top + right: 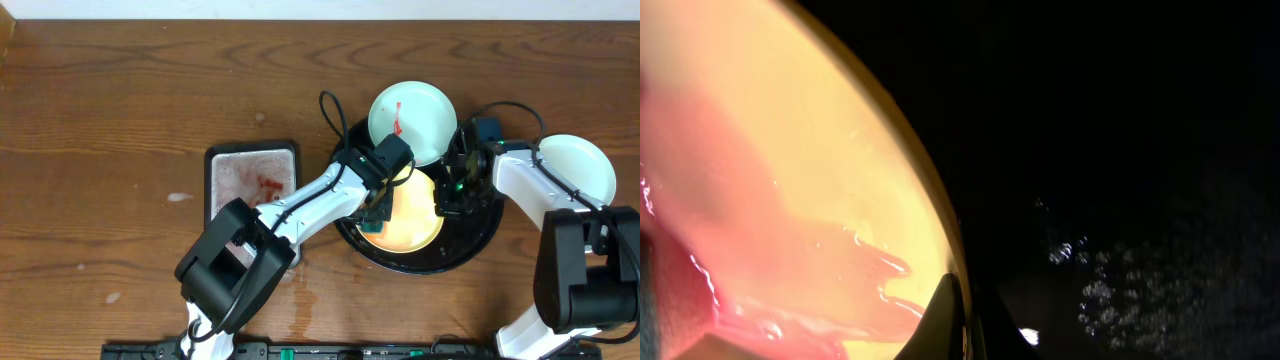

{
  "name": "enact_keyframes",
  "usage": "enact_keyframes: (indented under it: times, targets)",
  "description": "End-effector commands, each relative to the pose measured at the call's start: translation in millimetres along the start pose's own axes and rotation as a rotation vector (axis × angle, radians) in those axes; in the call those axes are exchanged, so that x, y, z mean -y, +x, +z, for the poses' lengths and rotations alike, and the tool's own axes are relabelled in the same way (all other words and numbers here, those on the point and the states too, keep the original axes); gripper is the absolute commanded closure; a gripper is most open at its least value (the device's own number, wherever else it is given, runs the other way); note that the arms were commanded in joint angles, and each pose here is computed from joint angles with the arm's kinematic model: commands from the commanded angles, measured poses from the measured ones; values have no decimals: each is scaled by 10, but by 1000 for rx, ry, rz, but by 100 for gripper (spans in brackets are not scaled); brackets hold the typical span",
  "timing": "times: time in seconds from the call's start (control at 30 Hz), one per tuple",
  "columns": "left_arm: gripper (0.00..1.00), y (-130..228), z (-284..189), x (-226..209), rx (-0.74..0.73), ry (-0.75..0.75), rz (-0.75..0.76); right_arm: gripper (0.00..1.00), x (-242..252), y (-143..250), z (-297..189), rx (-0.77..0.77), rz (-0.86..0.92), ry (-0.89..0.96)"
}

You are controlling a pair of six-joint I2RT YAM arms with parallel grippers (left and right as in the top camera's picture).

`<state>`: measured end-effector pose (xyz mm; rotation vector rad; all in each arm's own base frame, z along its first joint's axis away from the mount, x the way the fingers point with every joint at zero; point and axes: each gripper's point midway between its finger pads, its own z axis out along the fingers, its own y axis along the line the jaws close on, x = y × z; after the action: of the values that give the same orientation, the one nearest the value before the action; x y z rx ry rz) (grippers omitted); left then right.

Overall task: Clean dirty plates on tray and stack at the side
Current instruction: 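Scrub the yellow plate with the sponge while the right gripper holds it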

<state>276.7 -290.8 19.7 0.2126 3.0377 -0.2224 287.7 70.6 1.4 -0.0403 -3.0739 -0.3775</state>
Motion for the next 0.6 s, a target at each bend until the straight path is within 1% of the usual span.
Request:
enact_keyframes:
  times: [0.0, 0.1, 0.2, 0.27, 0.37, 0.57]
  targets:
    - [92, -29, 175, -245, 0, -97, 1, 99, 4, 16, 68, -11, -7, 17]
    - [92, -35, 202, 172, -37, 116, -55, 99, 6, 26, 68, -15, -14, 18]
    - [92, -27, 210, 580, -79, 315, -50, 99, 1, 26, 69, -15, -16, 18]
    - [93, 29, 216, 769, -118, 404, -37, 99, 1, 25, 69, -14, -16, 18]
    - [93, 144, 197, 956, -159, 475, -2, 99, 0, 23, 69, -14, -16, 18]
    - [93, 253, 195, 1045, -151, 487, 118, 99, 0, 19, 69, -12, -17, 18]
